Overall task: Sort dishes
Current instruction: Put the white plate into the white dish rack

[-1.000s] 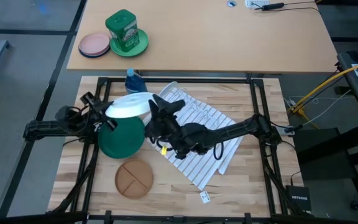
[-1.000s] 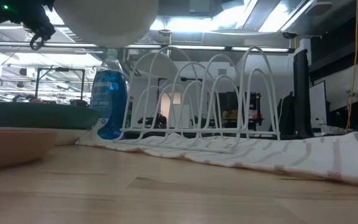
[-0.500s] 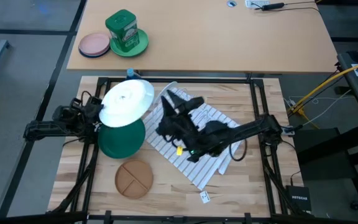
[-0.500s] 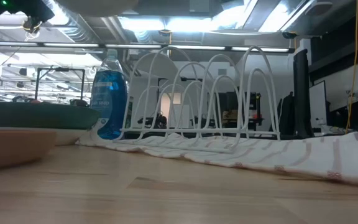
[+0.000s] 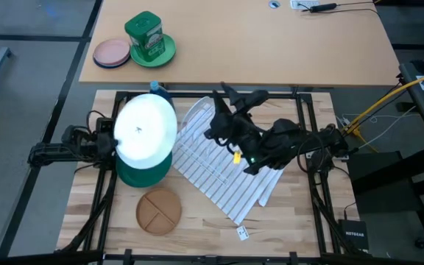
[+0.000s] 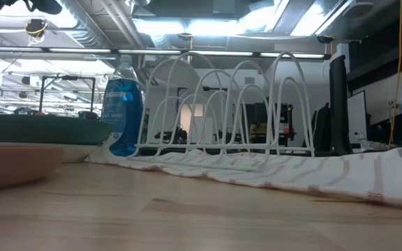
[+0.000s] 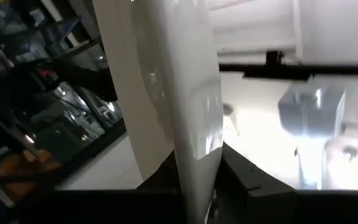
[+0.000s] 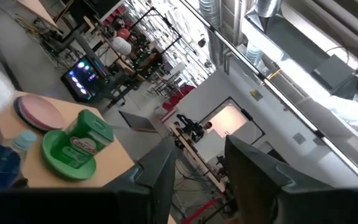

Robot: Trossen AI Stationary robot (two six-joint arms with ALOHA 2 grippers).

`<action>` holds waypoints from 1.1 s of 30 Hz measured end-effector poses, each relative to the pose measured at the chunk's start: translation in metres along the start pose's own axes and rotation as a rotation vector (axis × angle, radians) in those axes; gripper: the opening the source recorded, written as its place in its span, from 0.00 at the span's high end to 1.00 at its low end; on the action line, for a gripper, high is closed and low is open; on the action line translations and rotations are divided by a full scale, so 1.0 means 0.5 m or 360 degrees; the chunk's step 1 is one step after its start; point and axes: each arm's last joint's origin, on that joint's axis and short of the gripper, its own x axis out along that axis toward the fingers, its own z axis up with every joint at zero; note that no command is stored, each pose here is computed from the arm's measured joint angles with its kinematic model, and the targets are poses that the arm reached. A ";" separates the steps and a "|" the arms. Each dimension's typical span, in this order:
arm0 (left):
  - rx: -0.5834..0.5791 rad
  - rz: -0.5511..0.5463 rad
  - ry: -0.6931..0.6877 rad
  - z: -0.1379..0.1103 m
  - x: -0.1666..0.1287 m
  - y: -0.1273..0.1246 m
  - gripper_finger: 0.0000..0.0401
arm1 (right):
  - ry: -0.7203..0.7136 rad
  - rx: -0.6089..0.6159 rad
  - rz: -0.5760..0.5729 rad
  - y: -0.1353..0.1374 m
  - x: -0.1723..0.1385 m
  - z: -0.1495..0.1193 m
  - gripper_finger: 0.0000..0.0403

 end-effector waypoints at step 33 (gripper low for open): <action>0.1070 -0.0407 0.0606 -0.027 -0.006 0.002 0.92 | 0.0073 -0.0211 0.0189 0.076 -0.006 -0.022 0.65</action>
